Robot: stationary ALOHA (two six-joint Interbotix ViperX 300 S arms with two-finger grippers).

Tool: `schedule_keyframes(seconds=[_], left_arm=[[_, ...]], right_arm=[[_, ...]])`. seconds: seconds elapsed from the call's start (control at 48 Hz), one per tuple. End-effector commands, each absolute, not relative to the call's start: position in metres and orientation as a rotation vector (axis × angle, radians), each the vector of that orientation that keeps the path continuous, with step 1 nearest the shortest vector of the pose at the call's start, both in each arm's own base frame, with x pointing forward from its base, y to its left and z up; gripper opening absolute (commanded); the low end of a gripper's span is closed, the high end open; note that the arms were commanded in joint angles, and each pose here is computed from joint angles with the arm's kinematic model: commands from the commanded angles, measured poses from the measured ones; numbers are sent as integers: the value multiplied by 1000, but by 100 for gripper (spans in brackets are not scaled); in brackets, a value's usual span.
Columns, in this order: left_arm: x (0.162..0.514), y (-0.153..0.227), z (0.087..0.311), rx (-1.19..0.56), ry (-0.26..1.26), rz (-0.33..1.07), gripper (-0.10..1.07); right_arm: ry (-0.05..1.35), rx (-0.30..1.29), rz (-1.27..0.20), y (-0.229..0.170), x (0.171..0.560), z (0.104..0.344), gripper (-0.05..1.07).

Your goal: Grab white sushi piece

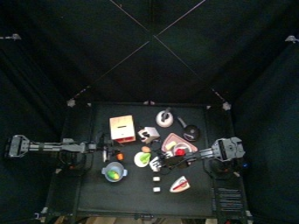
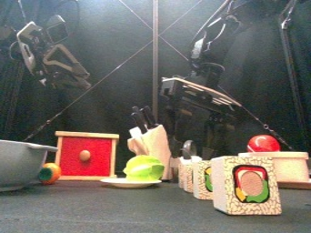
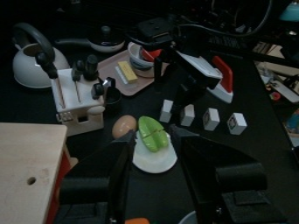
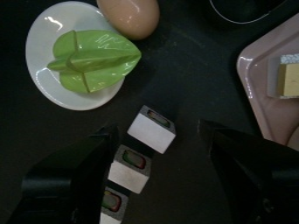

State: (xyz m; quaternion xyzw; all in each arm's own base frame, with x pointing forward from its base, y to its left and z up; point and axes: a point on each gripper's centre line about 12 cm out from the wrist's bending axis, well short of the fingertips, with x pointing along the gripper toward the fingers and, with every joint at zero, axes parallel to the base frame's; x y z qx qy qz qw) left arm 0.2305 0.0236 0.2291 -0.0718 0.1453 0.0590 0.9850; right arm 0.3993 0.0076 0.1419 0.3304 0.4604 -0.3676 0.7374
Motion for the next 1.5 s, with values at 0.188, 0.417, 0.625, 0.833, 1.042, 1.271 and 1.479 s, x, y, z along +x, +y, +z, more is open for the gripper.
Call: schedule_keyframes(seconds=[0.188,0.417,0.625,0.833,1.042,1.271,1.479], left_arm=[[233,25,234,-144,274,120,77],[232,25,234,-145,275,121,77],[232,24,234,-145,274,119,77],[232,24,234,-145,275,121,77],[232,24,233,-145,277,119,77],[232,24,233,-145,277,119,77],[232,24,233,-145,278,119,77]], right_arm=[[986,770,-804,9,407,151,101],[963,825,-846,8,408,150,100],[945,849,-891,7,410,141,100],[948,855,-894,9,411,139,100],[955,870,-899,10,411,138,98],[952,879,-911,9,411,135,87],[952,880,-909,10,411,136,78]])
